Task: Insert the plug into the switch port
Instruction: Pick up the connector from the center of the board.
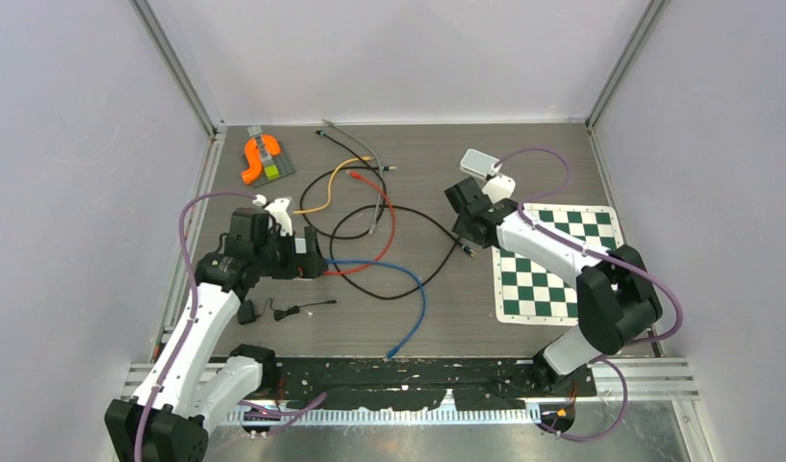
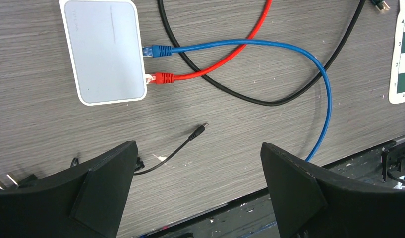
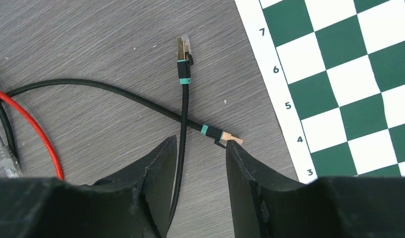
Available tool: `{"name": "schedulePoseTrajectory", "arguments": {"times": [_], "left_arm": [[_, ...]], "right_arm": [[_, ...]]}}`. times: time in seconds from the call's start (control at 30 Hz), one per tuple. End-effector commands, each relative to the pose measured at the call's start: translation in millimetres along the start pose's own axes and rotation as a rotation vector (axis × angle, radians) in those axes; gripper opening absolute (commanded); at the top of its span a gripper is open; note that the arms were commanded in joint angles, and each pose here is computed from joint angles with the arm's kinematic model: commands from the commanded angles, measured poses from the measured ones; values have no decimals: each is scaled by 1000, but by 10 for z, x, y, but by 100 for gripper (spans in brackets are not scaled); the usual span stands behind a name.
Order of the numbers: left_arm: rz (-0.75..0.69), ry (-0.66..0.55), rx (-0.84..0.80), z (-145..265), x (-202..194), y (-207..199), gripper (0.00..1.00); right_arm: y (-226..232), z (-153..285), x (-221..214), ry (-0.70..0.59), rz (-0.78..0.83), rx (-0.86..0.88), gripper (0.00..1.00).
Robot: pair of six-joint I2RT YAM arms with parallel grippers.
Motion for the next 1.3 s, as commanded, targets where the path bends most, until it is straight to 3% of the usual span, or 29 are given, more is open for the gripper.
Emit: {"name": "schedulePoseTrajectory", "arguments": {"times": [0.0, 0.57, 0.87, 1.2, 1.27], "left_arm": [[-23, -4, 25, -14, 12, 18, 100], [-36, -35, 46, 41, 26, 30, 100], [-36, -26, 49, 26, 26, 36, 100], [-36, -17, 62, 11, 25, 53, 100], [-35, -7, 64, 3, 23, 57, 99]], "right_arm": [[55, -84, 122, -38, -120, -20, 48], [294, -511, -197, 151, -177, -12, 43], [310, -654, -199, 118, -114, -26, 33], [224, -833, -229, 107, -50, -76, 33], [221, -855, -220, 106, -47, -67, 29]]}}
Point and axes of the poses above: each gripper's point midway between its finger pads, its own z axis back along the fingers, its own y axis along the line the jaws close on, x = y × z, the point moved 7 cm from there along z, back along the fingers, and after that the axes turned 4 degrees about -z, right-handed, at the moved point
